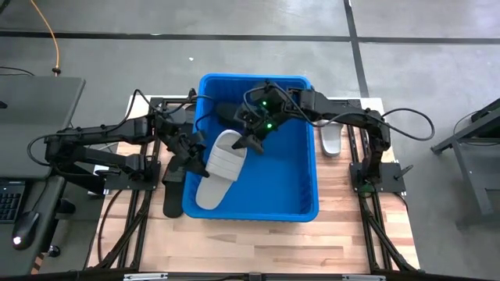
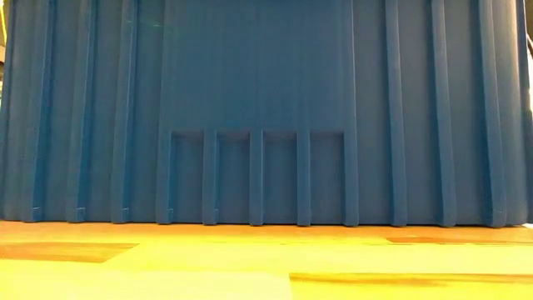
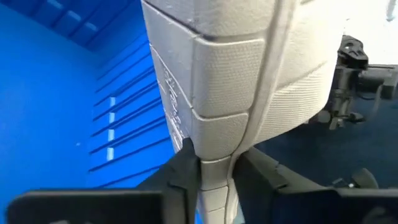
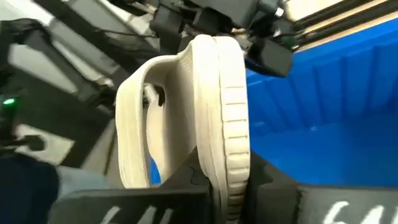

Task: Pick and place slides into bin
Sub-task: Put the white slide into the blue container

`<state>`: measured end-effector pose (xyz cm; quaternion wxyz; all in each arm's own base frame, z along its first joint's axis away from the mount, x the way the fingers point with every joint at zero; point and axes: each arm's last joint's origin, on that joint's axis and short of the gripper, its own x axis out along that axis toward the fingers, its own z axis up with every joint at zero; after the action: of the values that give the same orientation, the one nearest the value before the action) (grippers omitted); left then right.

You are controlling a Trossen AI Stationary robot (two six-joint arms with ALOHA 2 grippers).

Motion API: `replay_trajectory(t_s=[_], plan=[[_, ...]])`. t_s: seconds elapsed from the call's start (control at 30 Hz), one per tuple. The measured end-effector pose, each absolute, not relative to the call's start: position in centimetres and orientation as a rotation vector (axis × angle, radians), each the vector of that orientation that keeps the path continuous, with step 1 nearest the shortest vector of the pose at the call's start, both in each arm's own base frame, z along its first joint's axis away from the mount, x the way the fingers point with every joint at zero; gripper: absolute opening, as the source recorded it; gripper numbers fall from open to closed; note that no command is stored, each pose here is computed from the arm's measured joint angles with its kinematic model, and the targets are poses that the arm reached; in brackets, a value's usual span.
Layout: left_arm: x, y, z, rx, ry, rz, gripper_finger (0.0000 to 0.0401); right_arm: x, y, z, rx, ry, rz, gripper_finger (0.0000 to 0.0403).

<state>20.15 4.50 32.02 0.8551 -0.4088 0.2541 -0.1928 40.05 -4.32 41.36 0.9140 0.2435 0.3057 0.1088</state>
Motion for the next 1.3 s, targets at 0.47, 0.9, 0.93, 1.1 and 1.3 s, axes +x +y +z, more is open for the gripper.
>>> replay_trajectory(t_s=[0.47, 0.9, 0.93, 1.1, 1.3], plan=[[20.1, 5.2, 32.0, -0.805, 0.467, -0.134, 0.0132, 35.1, -2.9, 43.5, 0.505, 0.699, -0.259, 0.0002], [16.3, 5.1, 34.7, -0.686, 0.197, 0.265, 0.0138, 31.0, -1.8, 42.8, 0.478, 0.769, -0.874, 0.0001], [15.8, 5.1, 35.1, -0.660, 0.164, 0.298, 0.0138, 31.0, -1.8, 42.8, 0.498, 0.742, -0.904, 0.0001], [13.3, 4.6, 36.8, -0.500, 0.013, 0.380, 0.0138, 32.1, -2.1, 43.3, 0.587, 0.537, -0.983, 0.0001], [11.5, 4.2, 38.1, -0.361, -0.095, 0.428, 0.0138, 36.1, -2.3, 41.3, 0.807, 0.426, -0.978, 0.0002]])
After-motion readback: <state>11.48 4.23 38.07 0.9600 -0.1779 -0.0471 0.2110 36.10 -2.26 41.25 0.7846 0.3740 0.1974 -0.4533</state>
